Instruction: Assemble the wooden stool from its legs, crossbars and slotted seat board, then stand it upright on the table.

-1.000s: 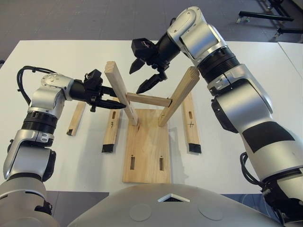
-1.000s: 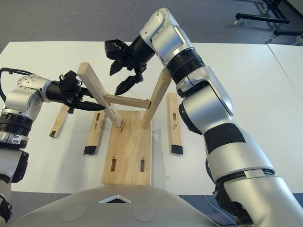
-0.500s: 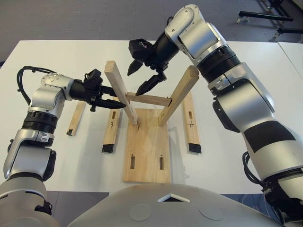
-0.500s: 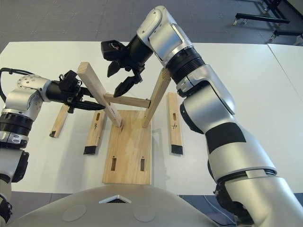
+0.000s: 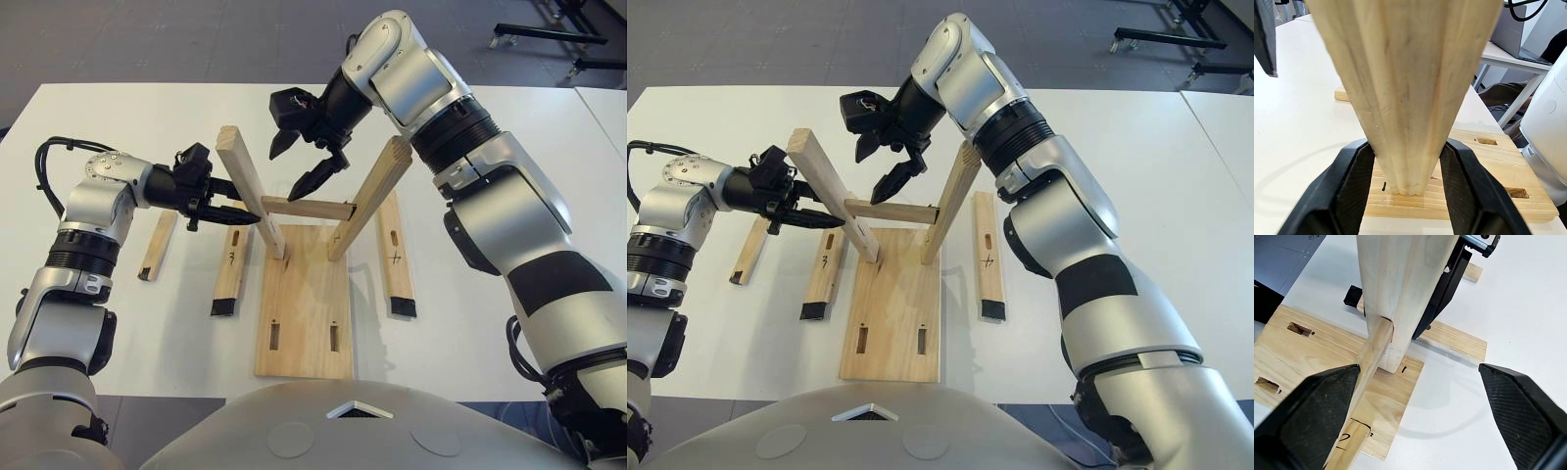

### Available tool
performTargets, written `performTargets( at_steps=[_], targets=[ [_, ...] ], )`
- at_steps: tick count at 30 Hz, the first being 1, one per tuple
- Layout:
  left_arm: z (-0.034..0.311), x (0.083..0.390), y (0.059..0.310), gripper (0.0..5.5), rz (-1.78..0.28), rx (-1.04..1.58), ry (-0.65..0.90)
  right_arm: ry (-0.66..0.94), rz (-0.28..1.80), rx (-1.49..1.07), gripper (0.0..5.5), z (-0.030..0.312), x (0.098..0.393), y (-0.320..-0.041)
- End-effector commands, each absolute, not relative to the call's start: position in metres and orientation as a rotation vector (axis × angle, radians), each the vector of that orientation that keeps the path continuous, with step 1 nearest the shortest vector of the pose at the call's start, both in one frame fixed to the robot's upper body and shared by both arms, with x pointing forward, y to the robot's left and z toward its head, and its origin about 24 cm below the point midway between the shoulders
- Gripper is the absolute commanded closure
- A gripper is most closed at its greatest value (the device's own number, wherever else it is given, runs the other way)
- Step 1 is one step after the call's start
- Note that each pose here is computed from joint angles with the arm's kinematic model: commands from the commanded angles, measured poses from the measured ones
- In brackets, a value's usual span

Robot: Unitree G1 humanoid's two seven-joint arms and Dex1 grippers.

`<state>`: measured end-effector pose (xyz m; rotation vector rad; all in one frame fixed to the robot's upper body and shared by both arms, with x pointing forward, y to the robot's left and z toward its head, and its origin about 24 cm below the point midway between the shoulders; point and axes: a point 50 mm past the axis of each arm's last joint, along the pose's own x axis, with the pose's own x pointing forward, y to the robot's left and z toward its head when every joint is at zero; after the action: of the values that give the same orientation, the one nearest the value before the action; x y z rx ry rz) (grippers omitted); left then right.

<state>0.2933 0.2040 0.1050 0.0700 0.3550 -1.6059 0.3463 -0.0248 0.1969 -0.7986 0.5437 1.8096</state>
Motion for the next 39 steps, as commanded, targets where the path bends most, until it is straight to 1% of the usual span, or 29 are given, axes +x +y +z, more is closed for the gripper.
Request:
performTargets(
  at_steps=[1, 12, 18, 21, 22, 26, 29, 31, 32, 34, 36, 37, 39],
  targets=[
    [0.068, 0.279, 0.217, 3.49, -1.540, 0.090, 0.595, 0.602, 1.799, -0.832, 1.01, 0.180, 0.346, -0.032],
    [0.071, 0.277, 0.206, 3.49, -1.596, 0.098, 0.590, 0.654, 1.803, -0.839, 1.01, 0.164, 0.342, -0.031],
    [0.077, 0.278, 0.206, 3.49, -1.620, 0.126, 0.611, 0.657, 1.799, -0.824, 1.01, 0.154, 0.339, -0.031],
    [0.078, 0.277, 0.209, 3.49, -1.622, 0.139, 0.635, 0.580, 1.769, -0.775, 1.01, 0.157, 0.342, -0.030],
    [0.078, 0.277, 0.209, 3.49, -1.623, 0.143, 0.642, 0.527, 1.744, -0.732, 1.01, 0.163, 0.344, -0.031],
    [0.079, 0.275, 0.214, 3.49, -1.624, 0.159, 0.656, 0.302, 1.601, -0.534, 1.01, 0.205, 0.358, -0.045],
    [0.083, 0.275, 0.215, 3.49, -1.631, 0.187, 0.664, 0.198, 1.502, -0.427, 1.01, 0.229, 0.364, -0.070],
    [0.086, 0.275, 0.217, 3.49, -1.633, 0.198, 0.662, 0.147, 1.445, -0.337, 1.01, 0.239, 0.367, -0.086],
    [0.086, 0.274, 0.217, 3.49, -1.637, 0.205, 0.670, 0.138, 1.390, -0.264, 1.01, 0.242, 0.370, -0.099],
    [0.087, 0.273, 0.216, 3.49, -1.652, 0.222, 0.689, 0.217, 1.282, -0.198, 1.01, 0.219, 0.372, -0.142],
    [0.089, 0.274, 0.213, 3.49, -1.662, 0.229, 0.688, 0.328, 1.204, -0.134, 1.01, 0.191, 0.365, -0.183],
    [0.090, 0.274, 0.212, 3.49, -1.667, 0.229, 0.684, 0.383, 1.166, -0.089, 1.01, 0.178, 0.360, -0.201],
    [0.090, 0.274, 0.211, 3.49, -1.673, 0.235, 0.689, 0.562, 1.108, -0.098, 1.01, 0.142, 0.339, -0.235]
  ],
)
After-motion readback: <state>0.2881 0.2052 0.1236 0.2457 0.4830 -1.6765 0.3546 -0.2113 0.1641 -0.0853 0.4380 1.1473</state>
